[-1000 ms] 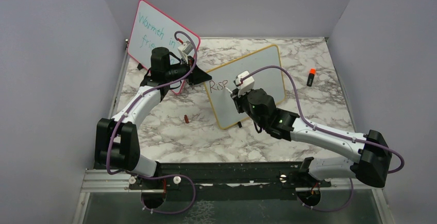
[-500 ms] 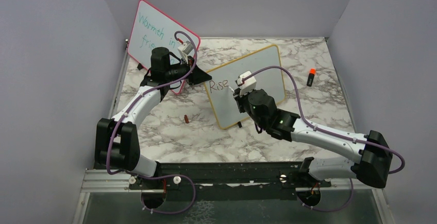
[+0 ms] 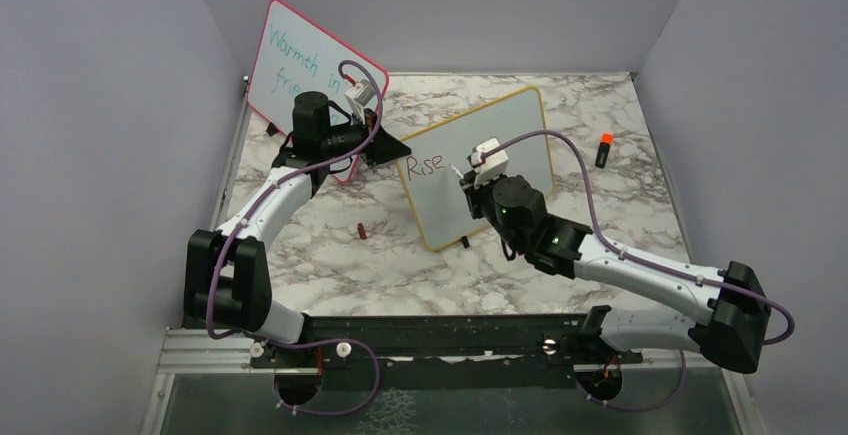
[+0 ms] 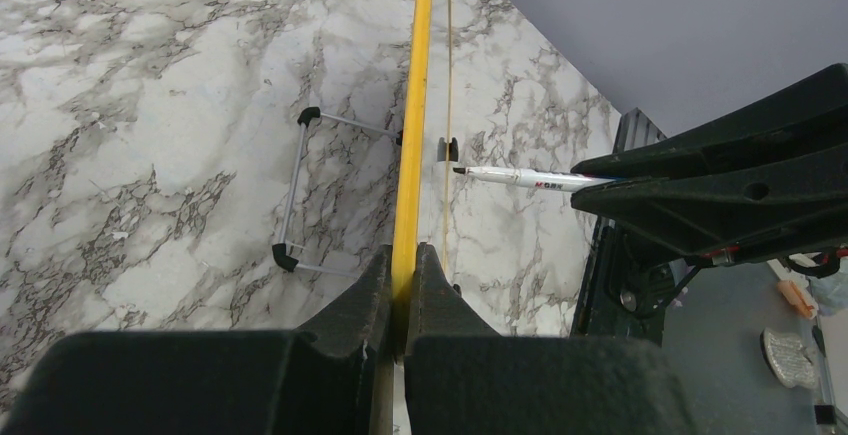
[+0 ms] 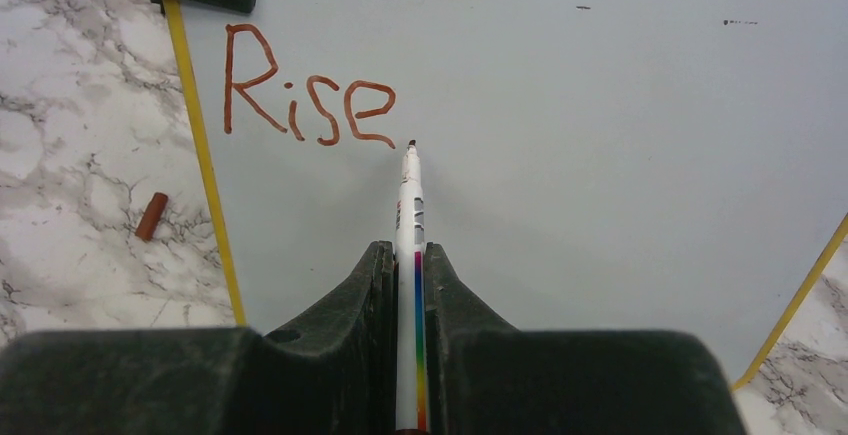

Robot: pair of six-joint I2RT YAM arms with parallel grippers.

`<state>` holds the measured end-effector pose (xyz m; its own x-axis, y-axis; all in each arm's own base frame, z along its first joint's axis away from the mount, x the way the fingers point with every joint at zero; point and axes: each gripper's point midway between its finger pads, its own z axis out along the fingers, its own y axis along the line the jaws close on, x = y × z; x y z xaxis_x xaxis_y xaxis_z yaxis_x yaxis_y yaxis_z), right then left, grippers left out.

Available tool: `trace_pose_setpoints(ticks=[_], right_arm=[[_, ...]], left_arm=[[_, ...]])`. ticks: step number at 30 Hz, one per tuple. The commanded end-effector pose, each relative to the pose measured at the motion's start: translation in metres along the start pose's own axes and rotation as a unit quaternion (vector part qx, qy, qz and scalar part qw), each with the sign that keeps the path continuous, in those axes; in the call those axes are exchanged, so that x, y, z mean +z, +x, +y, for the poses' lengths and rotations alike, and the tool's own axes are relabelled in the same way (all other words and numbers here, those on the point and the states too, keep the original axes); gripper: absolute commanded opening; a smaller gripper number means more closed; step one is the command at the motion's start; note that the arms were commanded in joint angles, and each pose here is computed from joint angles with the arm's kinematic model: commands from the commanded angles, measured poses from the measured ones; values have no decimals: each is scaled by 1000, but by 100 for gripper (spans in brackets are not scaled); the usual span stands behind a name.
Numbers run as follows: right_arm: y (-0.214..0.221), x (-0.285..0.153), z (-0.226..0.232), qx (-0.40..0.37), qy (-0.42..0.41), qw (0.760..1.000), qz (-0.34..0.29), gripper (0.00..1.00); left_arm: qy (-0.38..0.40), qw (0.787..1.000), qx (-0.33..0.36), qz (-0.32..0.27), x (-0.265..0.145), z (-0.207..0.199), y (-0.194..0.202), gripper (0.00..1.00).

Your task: Write a sentence on the whiteboard

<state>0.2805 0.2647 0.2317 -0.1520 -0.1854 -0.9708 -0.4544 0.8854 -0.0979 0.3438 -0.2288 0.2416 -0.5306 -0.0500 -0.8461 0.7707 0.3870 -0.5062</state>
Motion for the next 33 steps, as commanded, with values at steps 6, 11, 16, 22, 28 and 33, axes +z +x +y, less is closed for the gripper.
trace_pose_setpoints(ticks=[6, 11, 16, 22, 28, 33], right_arm=[[-8, 7, -13, 11, 28, 999, -20, 1], [-5, 11, -13, 9, 28, 999, -14, 1], [3, 13, -12, 9, 27, 1000, -2, 1], [4, 8, -11, 11, 17, 1000, 7, 1], [-11, -8, -18, 21, 15, 1000, -11, 1], [-25, -17, -31, 14, 34, 999, -31, 1]], left_arm=[[3, 999, -19, 33, 5, 2, 24, 0], [4, 999, -18, 33, 5, 2, 24, 0], [5, 999, -17, 33, 5, 2, 24, 0], [4, 999, -19, 34, 5, 2, 25, 0], [2, 999, -18, 34, 5, 3, 24, 0], [-2, 999, -17, 37, 5, 4, 25, 0]])
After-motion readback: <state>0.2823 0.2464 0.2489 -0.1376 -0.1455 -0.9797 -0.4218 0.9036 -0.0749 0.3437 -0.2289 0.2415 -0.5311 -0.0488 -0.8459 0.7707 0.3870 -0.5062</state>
